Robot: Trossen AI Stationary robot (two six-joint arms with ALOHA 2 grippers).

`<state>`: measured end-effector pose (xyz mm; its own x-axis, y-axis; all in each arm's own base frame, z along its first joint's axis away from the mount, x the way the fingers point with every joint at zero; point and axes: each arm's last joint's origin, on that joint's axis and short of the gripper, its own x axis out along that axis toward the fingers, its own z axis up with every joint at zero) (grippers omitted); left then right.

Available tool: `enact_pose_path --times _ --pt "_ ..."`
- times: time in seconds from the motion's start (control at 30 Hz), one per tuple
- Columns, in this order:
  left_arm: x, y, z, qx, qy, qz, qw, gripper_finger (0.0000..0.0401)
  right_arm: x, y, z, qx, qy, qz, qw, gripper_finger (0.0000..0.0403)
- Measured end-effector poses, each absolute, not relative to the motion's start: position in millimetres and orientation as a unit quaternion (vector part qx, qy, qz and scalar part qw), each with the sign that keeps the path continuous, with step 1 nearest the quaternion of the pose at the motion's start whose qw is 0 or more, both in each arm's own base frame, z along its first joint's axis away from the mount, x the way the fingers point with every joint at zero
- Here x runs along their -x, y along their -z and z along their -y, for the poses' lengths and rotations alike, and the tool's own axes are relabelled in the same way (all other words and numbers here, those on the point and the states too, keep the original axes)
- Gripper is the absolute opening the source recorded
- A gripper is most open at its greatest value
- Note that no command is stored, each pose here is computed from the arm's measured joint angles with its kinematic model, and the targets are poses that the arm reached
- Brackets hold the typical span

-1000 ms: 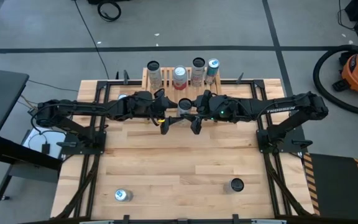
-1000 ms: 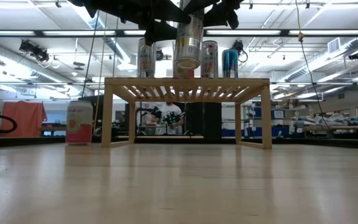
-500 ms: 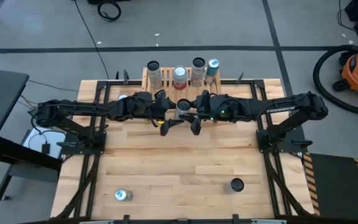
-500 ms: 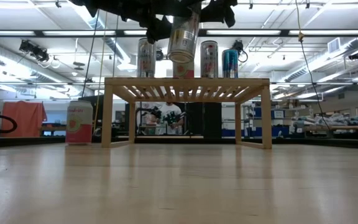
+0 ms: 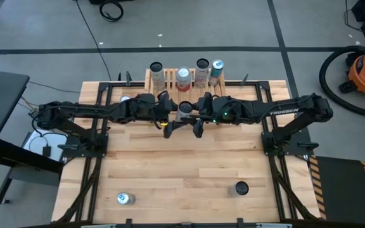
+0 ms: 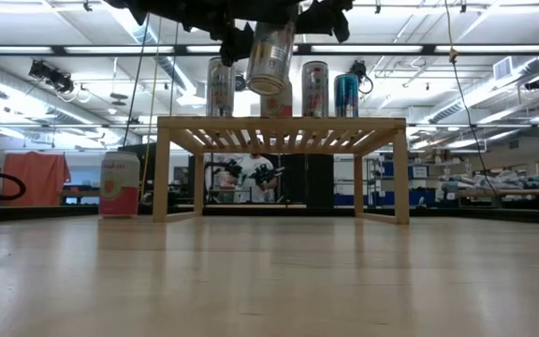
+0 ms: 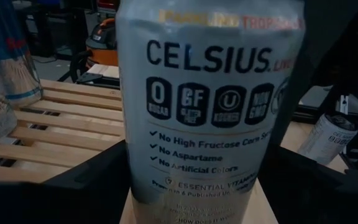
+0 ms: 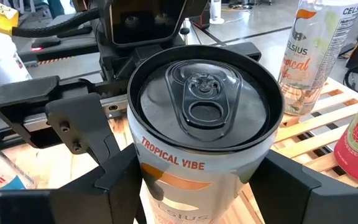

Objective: Place canned beverage on shelf
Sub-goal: Put the white yellow soda can on the shelf aligned with the other white yellow soda can

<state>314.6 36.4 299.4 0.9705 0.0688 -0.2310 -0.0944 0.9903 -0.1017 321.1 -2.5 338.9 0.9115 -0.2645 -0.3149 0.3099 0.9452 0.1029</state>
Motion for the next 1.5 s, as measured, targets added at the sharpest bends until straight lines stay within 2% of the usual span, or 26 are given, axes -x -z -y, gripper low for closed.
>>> enact_pose_path --times 0.4,0.6,0.73,1.0,1.27,1.5 --pt "-315 -299 -37 0.054 -0.056 -0.114 0.99 0.0315 -322 -341 2 -0.08 0.134 -0.139 0.978 0.0257" --pt "-314 -299 -37 0.053 -0.056 -0.114 0.991 0.0274 -322 -342 2 -0.081 0.133 -0.134 0.979 0.0258" --pt "-314 -300 -37 0.053 -0.056 -0.113 0.991 0.0248 -323 -343 2 -0.081 0.133 -0.129 0.979 0.0275" --pt "-313 -297 -37 0.034 -0.053 -0.127 0.99 0.025 -323 -350 1 -0.09 0.11 -0.1 0.985 0.031" --pt "-303 -305 -37 0.013 -0.063 -0.133 0.989 0.0252 -310 -369 0 -0.095 0.09 -0.061 0.989 0.0312" --pt "-277 -325 -35 -0.004 -0.08 -0.135 0.988 0.0252 -283 -393 -6 -0.115 0.029 -0.033 0.992 0.0311"
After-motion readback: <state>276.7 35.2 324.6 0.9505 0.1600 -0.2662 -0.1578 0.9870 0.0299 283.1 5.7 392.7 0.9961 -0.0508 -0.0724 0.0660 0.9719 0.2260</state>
